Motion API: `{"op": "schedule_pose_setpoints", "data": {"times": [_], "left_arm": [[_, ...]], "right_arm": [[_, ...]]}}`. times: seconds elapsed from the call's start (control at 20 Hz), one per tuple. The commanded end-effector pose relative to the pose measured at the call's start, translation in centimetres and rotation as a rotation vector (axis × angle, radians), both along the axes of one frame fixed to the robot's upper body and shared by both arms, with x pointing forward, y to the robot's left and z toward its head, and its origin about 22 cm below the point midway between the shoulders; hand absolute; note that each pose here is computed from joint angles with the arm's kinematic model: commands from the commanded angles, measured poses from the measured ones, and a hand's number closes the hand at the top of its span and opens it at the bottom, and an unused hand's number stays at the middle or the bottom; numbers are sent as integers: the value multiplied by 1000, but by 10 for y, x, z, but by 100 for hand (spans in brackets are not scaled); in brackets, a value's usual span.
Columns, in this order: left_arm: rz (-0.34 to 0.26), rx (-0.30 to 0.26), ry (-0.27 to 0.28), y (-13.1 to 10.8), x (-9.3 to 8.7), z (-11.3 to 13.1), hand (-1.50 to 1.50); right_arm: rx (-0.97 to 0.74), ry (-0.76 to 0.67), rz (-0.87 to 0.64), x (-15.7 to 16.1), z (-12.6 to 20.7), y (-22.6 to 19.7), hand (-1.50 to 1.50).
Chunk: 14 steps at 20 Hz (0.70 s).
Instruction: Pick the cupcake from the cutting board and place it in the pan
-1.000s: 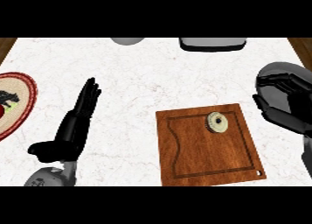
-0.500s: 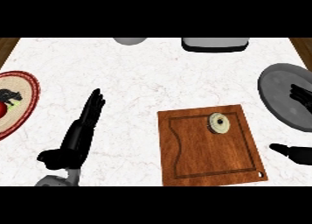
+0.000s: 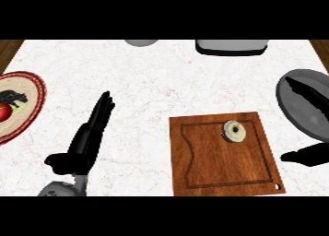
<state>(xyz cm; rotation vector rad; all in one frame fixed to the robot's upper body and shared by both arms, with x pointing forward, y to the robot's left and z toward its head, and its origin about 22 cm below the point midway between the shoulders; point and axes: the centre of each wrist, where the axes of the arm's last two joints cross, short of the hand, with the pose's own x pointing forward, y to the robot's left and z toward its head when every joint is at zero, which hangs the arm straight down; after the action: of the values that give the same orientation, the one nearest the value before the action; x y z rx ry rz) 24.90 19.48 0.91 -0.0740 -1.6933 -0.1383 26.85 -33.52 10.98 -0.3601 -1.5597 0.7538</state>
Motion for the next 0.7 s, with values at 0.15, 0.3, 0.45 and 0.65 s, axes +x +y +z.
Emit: {"op": "schedule_pose_setpoints", "data": {"times": [0.15,0.3,0.45,0.65], "left_arm": [[-10,1,-20,5,1,9,0],[-4,9,-18,-3,4,2,0],[11,-7,-2,12,7,-2,0],[12,-9,2,-4,0,-1,0]], "right_arm": [[-336,193,110,13,-3,41,-150],[-407,246,137,35,-14,63,-150],[-478,253,133,43,-19,94,-150],[-467,289,133,28,-35,92,-150]]}}
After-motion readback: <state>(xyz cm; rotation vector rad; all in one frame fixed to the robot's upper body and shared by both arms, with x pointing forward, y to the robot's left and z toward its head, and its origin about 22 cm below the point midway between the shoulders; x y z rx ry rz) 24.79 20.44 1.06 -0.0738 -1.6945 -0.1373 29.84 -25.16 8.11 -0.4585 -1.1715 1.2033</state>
